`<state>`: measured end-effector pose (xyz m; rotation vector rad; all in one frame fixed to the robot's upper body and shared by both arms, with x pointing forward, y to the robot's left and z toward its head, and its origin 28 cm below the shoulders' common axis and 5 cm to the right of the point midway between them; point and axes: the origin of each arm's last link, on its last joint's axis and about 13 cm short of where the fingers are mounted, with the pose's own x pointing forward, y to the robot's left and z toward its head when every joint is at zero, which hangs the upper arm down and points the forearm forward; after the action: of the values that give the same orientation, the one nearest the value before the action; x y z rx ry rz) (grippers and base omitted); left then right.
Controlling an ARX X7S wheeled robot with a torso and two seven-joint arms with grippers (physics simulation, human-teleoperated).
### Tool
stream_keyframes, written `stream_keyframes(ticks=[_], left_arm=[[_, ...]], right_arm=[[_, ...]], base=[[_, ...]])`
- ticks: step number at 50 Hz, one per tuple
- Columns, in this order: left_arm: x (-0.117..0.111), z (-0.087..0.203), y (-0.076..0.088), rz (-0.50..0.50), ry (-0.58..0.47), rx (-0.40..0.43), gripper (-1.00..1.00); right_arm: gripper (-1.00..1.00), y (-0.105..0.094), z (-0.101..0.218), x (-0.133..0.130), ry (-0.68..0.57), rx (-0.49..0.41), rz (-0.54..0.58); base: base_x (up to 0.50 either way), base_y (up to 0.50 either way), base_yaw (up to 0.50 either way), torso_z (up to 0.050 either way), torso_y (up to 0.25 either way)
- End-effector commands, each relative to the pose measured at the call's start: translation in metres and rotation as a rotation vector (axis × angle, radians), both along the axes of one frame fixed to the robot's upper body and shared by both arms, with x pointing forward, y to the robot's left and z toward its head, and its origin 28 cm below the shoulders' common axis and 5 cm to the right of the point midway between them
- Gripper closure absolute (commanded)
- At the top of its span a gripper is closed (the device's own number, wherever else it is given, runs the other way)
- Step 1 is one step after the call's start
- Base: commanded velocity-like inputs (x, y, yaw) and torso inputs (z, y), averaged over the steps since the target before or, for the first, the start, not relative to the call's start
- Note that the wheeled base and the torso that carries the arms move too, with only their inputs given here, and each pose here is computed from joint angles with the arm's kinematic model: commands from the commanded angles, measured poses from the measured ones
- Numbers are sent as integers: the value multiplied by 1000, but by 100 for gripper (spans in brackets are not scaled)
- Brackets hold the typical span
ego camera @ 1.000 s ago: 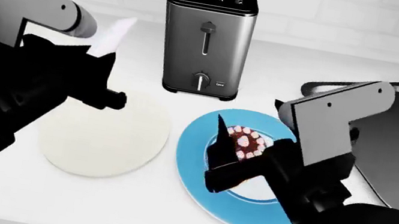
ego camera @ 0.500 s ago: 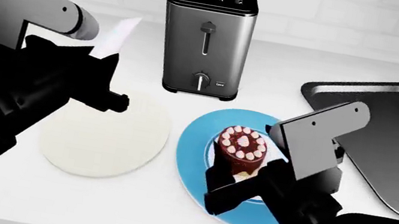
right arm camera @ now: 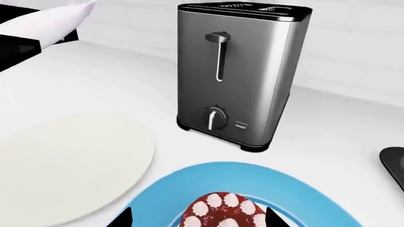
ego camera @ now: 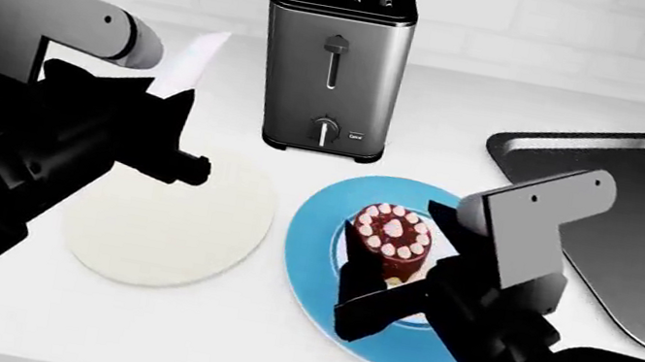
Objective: Move the dessert items from the plate to the tray.
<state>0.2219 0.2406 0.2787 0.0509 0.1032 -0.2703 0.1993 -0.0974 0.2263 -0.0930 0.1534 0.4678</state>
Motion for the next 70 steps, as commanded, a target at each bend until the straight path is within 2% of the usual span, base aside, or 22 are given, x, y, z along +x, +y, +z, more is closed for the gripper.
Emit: stream_keyframes(ticks=[1, 11, 20, 70], left_arm=[[1, 1, 0, -11, 1, -27, 100], [2, -2, 1, -14, 6, -31, 100], [1, 0, 0, -17, 4, -31, 100], [2, -5, 0, -20, 15, -30, 100]], right_arm=[[-100, -1, -4, 3, 17, 49, -5], [-100, -5, -16, 8, 53, 22, -39], [-100, -4, -14, 11, 49, 4, -41], [-100, -9, -37, 21, 111, 9, -60]], base=[[0, 0, 0, 0, 0], [0, 0, 0, 0, 0], [0, 0, 0, 0, 0], [0, 0, 0, 0, 0]])
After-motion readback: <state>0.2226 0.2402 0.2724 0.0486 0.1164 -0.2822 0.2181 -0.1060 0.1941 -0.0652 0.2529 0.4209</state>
